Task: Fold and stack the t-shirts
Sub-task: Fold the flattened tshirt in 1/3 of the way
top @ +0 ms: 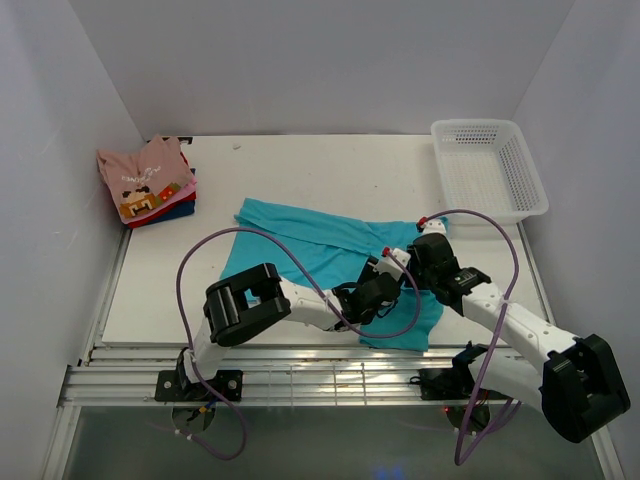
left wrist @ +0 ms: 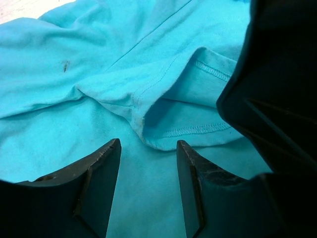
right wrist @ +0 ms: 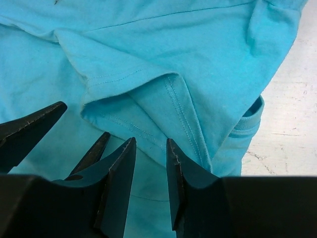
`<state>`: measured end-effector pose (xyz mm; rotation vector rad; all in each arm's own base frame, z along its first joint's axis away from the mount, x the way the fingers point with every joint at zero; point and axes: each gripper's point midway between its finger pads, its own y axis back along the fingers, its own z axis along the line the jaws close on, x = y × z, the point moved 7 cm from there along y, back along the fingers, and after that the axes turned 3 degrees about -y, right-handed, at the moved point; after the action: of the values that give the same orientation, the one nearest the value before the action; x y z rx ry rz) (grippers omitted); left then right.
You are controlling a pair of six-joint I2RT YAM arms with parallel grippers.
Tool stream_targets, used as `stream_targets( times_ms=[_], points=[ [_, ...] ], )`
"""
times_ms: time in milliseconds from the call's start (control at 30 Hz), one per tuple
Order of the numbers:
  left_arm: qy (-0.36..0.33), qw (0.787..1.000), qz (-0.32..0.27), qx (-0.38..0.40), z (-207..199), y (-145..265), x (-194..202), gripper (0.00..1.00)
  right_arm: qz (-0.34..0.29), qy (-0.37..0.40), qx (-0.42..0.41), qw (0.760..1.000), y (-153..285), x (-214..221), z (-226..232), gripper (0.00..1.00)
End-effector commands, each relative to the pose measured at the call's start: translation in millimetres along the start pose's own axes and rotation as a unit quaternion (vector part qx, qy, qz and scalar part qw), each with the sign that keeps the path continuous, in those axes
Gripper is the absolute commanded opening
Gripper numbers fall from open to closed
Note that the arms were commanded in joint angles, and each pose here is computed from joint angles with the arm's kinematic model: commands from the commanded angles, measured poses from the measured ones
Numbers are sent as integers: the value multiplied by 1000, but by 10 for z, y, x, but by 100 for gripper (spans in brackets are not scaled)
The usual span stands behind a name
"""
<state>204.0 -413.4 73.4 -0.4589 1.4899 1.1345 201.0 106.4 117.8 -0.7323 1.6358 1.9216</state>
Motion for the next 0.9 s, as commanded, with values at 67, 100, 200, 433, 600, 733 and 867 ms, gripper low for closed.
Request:
stream_targets(
  times_ms=[67,100,200,433,600,733,867],
  points=[
    [8,1000,-6,-12,-9,-111,-46,57,-13,6,-18,1000,19,-20,46,36],
    [9,1000,-4,-14,9,-126,-30,55,-15,6,-16,1000,22,-24,35,35],
    [15,1000,0,-28,82,-129,15,38,-16,5,-15,1000,27,-17,27,33],
    [23,998,0,-55,227,-20,62,20,-4,8,-16,1000,-18,16,38,32],
    [33,998,3,-54,270,54,85,22,11,10,-19,1000,-67,66,45,31],
    [37,998,6,-40,241,57,88,25,25,9,-13,1000,-97,113,35,31],
    [43,999,5,-6,142,37,37,46,45,-2,9,999,-87,151,7,30]
  ],
)
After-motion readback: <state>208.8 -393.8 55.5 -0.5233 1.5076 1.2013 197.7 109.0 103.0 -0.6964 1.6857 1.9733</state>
